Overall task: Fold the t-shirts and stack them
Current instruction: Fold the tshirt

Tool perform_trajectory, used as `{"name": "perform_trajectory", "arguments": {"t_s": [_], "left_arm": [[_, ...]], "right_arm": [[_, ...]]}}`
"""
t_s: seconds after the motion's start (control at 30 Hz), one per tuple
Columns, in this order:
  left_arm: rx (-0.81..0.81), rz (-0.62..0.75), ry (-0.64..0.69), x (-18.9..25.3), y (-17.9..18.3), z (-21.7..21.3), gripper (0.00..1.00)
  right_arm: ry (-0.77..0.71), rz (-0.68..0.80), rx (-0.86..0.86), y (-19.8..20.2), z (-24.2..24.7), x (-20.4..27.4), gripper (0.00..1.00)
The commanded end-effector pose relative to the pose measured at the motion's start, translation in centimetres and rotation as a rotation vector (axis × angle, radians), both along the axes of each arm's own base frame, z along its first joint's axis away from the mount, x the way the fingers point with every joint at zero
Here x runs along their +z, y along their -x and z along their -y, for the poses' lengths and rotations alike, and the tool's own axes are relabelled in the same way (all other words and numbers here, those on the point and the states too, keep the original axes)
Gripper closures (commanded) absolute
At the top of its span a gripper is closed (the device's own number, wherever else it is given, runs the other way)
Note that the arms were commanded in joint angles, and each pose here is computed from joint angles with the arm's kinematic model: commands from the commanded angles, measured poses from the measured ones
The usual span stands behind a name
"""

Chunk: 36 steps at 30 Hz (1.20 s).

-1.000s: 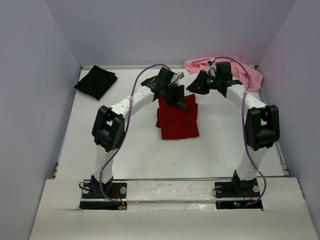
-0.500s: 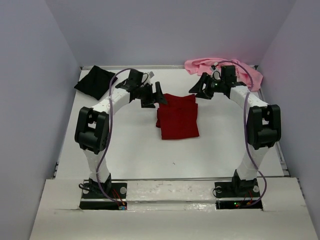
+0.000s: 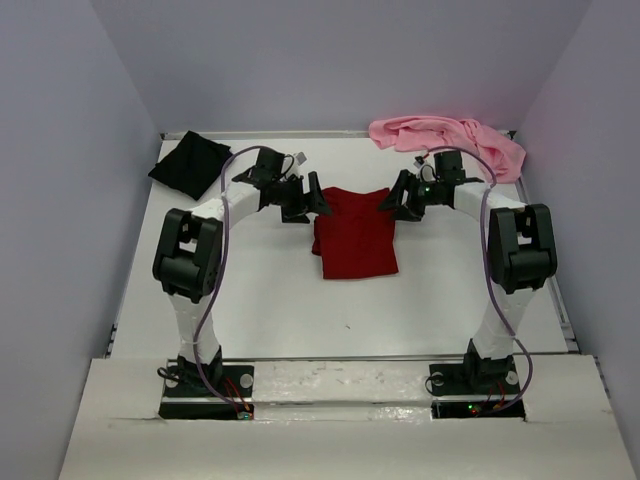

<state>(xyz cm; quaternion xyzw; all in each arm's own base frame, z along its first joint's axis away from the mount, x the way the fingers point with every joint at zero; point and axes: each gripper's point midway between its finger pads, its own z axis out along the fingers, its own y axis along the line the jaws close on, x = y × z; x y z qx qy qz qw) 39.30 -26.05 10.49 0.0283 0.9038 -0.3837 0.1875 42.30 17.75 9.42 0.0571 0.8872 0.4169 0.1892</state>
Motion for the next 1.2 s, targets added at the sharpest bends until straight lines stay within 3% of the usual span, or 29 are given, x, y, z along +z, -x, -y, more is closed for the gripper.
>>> {"name": "perform_trajectory", "arguments": {"t_s": [0.0,0.3,0.67,0.93,1.17], "left_arm": [[-0.033,0.022,0.014,-0.4,-0.2,0.3,0.08],[-0.048,0.004,-0.043,-3.2,0.0,-0.3,0.09],[-0.051,0.003,-0.027,-2.6,0.1,-0.1,0.12],[-0.051,-0.001,-0.007,-2.1,-0.1,0.2,0.23],[-0.057,-0.007,0.004,-2.1,-0.2,0.5,0.23]], "right_arm": [[0.009,0.022,0.007,0.0,0.5,-0.3,0.33],[0.016,-0.006,0.003,0.2,0.6,-1.6,0.39],[0.018,-0.033,0.005,0.7,0.6,-3.1,0.42],[-0.002,-0.036,0.001,0.3,0.3,-3.1,0.44],[-0.007,-0.009,-0.002,-0.6,0.2,-2.1,0.45]]}}
